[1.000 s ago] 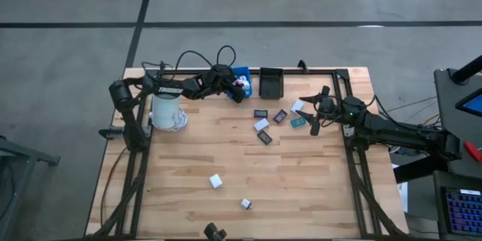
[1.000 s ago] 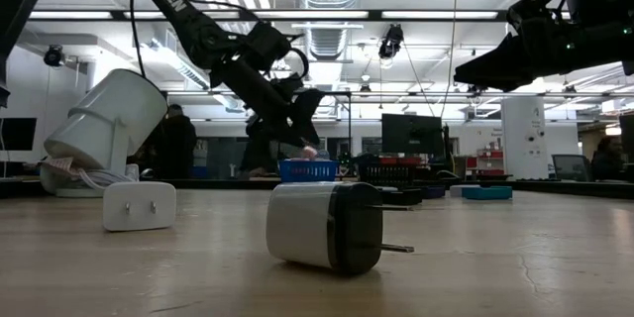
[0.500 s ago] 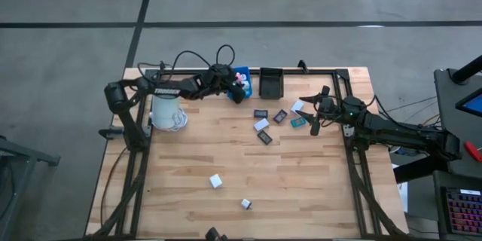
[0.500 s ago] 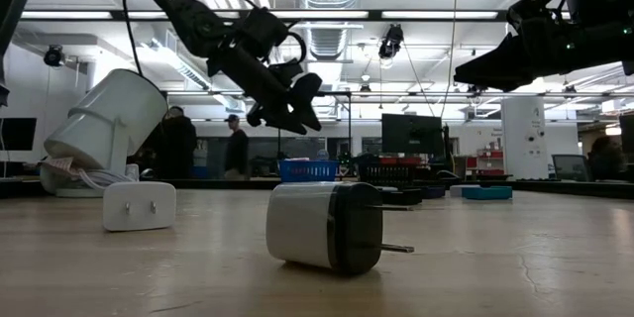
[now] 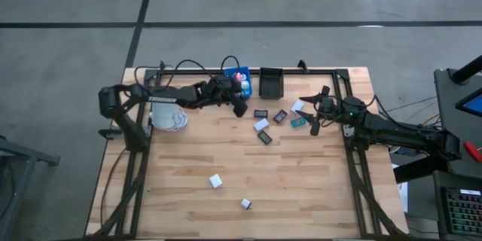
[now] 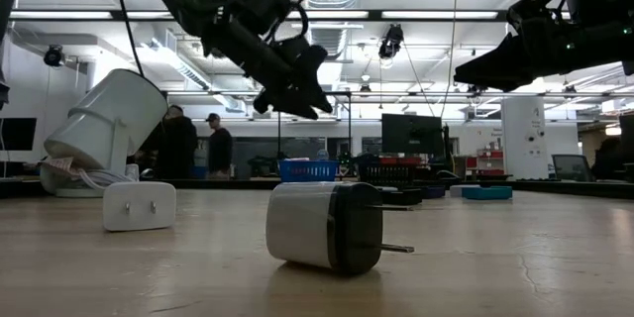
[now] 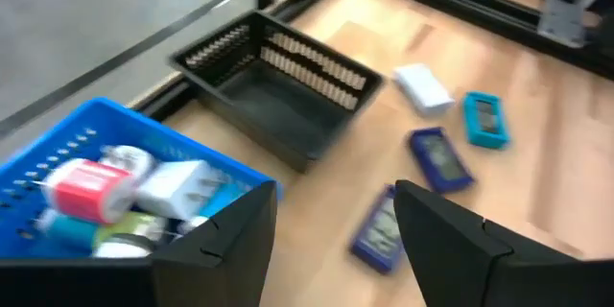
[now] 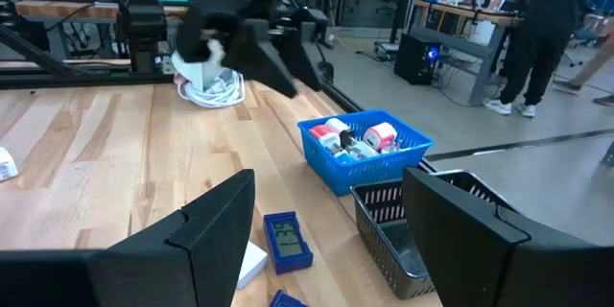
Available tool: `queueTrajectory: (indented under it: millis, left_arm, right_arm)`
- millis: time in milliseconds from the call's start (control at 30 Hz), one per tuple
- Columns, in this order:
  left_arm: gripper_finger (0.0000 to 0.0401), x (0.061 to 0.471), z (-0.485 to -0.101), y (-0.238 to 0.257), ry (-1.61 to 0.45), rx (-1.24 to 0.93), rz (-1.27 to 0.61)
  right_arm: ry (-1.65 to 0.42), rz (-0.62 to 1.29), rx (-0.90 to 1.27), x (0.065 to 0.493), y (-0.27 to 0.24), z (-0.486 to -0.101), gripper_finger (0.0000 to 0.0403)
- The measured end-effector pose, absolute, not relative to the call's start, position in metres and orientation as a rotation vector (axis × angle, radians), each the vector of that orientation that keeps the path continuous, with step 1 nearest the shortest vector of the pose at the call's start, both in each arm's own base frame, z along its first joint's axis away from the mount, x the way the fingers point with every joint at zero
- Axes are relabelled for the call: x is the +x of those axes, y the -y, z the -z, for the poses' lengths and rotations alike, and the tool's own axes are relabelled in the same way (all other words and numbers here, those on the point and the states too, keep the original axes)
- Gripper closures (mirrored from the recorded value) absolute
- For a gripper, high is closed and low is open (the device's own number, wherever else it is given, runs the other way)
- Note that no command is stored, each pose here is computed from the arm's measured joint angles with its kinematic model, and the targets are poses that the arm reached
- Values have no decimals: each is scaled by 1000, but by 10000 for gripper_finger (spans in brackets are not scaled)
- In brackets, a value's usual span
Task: Pick & Place Office items
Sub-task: Put the big white adapter into the blue basket
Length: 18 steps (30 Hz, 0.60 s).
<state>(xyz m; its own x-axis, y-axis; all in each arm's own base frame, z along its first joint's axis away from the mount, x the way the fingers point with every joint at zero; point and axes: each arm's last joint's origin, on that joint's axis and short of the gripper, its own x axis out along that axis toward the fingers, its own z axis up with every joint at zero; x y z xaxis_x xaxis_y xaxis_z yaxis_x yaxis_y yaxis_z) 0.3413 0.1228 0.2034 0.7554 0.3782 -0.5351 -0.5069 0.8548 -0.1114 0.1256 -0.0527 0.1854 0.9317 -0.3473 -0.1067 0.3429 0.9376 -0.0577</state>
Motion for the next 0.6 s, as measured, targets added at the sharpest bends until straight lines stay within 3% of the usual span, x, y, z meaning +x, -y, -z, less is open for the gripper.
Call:
queueTrajectory:
  millis: [200, 600]
  left_arm:
    - [183, 342, -216, -86, -537, -275, -455]
    - [183, 329, -239, 34, -514, -19, -507]
  right_arm:
    - [-116, 353, -38, 126, 53, -186, 147]
    - [-116, 354, -38, 126, 53, -185, 147]
